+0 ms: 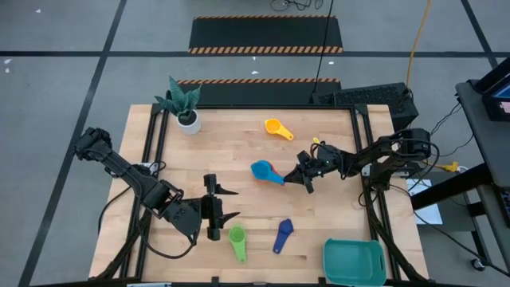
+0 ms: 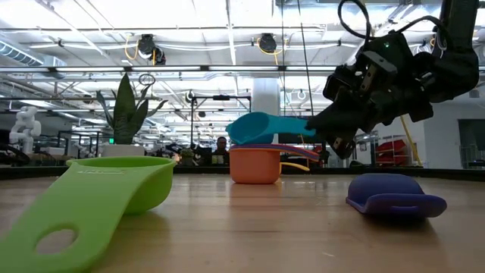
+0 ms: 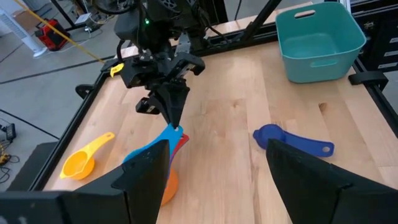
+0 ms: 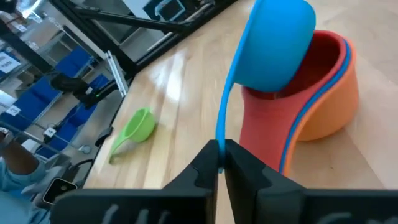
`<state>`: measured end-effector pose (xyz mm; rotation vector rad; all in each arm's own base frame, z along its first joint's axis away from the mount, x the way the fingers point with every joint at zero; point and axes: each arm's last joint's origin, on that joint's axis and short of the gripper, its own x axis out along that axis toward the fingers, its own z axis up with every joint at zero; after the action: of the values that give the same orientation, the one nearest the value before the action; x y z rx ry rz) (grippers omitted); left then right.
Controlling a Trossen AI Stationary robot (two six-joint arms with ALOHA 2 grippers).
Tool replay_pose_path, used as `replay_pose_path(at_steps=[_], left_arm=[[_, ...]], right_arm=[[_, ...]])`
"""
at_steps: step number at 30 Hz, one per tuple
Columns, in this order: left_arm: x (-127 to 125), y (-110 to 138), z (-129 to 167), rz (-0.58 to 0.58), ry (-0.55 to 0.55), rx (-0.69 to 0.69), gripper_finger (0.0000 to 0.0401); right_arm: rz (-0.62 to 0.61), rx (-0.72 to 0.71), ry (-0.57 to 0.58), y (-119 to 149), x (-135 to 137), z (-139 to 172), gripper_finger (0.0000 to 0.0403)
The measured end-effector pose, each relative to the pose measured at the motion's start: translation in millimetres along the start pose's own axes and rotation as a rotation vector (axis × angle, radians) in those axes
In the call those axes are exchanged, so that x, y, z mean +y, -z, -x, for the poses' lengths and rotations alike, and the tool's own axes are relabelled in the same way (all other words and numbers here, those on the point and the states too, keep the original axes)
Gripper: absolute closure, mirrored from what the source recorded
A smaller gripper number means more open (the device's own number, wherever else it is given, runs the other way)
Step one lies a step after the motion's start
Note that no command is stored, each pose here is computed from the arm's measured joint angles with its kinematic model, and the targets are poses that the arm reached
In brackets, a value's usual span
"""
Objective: Nest measuring cups in basket
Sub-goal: Stack the light blue measuring cup on top of the orange measuring cup
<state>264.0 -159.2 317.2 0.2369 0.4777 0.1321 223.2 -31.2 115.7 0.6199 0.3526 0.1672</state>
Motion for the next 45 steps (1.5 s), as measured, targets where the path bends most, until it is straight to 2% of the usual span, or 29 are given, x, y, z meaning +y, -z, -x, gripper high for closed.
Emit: replay_pose_path(at_steps=[5,12,19,23,27,31,34,40,45], left_arm=[[0.0,0.0,0.0,0.0,0.0,0.0,0.013],[-0.1,0.0,0.1,-0.001,0.0,0.0,0.013],[0.0,0.0,0.0,-0.007,0.0,0.0,0.013],[0.0,0.0,0.0,-0.007,0.0,0.0,0.013],[0.0,0.0,0.0,-0.007,0.0,0.0,0.013],[0.0,0.0,0.0,-0.003,0.0,0.0,0.013],[0.0,0.1,0.0,-0.003,0.0,0.001,0.013],[0.0,0.1,0.0,-0.004,0.0,0.001,0.013],[-0.1,0.1,0.1,-0.004,0.001,0.001,0.013]], right_arm=[[-0.005,-0.001,0.012,0.0,-1.3,0.4,0.0354],[-0.002,-0.066,0.115,-6.1,-11.6,5.0,0.0299],[0.004,-0.077,0.115,-8.4,-12.0,4.9,0.0248],[0.017,-0.039,0.118,-11.2,-4.9,-6.9,0.0214],[0.083,0.044,0.229,-20.6,4.7,-28.5,0.0176],[0.169,0.153,0.418,-34.5,16.9,-46.7,0.0148],[0.217,0.223,0.504,-41.1,28.4,-54.2,0.0136],[0.247,0.279,0.478,-35.2,40.1,-58.8,0.0131],[0.27,0.286,0.539,-34.2,37.6,-57.1,0.0132]])
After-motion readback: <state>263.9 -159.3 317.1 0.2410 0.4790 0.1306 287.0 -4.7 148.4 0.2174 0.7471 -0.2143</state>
